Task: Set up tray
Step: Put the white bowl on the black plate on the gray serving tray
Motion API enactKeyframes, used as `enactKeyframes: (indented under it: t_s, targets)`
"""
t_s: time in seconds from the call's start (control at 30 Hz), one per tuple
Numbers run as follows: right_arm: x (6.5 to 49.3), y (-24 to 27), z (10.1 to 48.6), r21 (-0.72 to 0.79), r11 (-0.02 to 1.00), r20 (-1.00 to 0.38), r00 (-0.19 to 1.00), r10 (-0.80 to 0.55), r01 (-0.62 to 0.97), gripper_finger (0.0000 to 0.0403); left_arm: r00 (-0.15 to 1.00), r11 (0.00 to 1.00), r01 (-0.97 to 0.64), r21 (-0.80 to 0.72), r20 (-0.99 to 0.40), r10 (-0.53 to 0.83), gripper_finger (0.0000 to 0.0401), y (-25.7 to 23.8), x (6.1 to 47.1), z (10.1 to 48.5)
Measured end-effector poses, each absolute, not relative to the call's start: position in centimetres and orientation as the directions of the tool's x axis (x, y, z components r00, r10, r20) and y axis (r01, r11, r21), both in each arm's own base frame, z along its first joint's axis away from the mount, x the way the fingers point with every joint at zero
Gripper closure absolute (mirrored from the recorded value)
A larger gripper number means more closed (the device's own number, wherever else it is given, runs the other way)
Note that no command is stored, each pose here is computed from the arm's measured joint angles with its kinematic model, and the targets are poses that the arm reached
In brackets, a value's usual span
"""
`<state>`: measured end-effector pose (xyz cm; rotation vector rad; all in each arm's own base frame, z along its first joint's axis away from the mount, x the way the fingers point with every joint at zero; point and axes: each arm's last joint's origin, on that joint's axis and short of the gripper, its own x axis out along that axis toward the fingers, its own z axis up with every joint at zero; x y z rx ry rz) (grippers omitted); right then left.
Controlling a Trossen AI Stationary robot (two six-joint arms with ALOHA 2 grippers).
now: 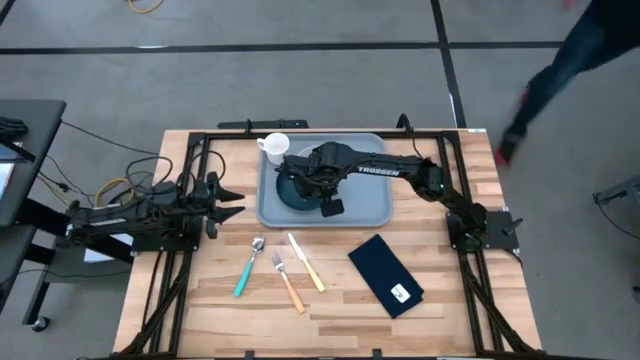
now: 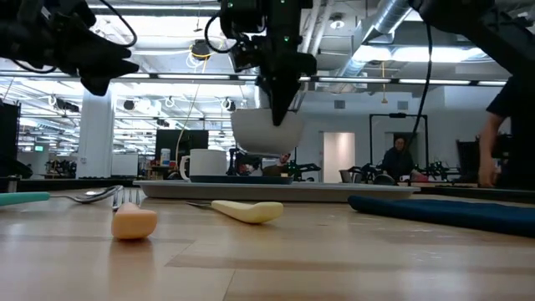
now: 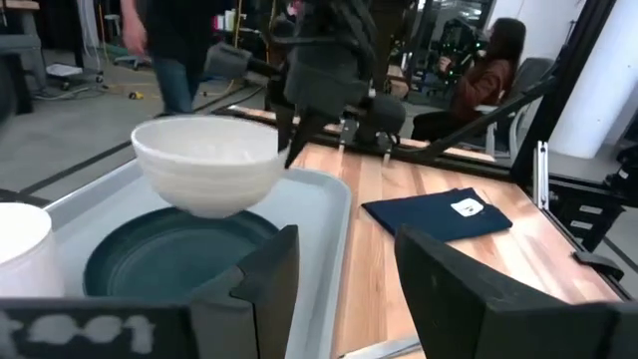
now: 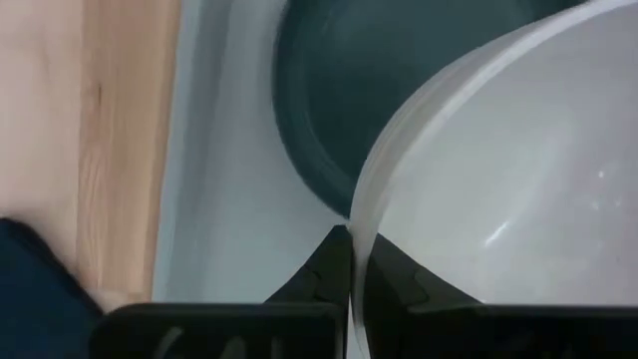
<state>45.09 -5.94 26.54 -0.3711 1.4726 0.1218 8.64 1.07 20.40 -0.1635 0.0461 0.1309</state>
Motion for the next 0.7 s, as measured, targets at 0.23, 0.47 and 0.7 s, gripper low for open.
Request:
enactKeyframes:
  t_s: [0.23, 0.47, 0.7]
  targets:
    - [45.9, -5.1, 27.2, -0.232, 0.908, -0.965, 0.199, -0.170, -0.349, 0.0399, 0.991, 0.978, -0.131, -0.165, -0.044, 0.126, 0.0246, 1.1, 8.7, 20.5]
    - [46.2, -4.7, 27.5, -0.254, 0.893, -0.958, 0.223, -0.180, -0.372, 0.0400, 0.991, 0.977, -0.132, -0.165, -0.044, 0.127, 0.0246, 1.1, 8.7, 20.5]
    - [46.4, -4.8, 27.3, -0.265, 0.890, -0.953, 0.243, -0.182, -0.371, 0.0400, 0.991, 0.977, -0.132, -0.164, -0.041, 0.127, 0.0246, 1.1, 8.7, 20.5]
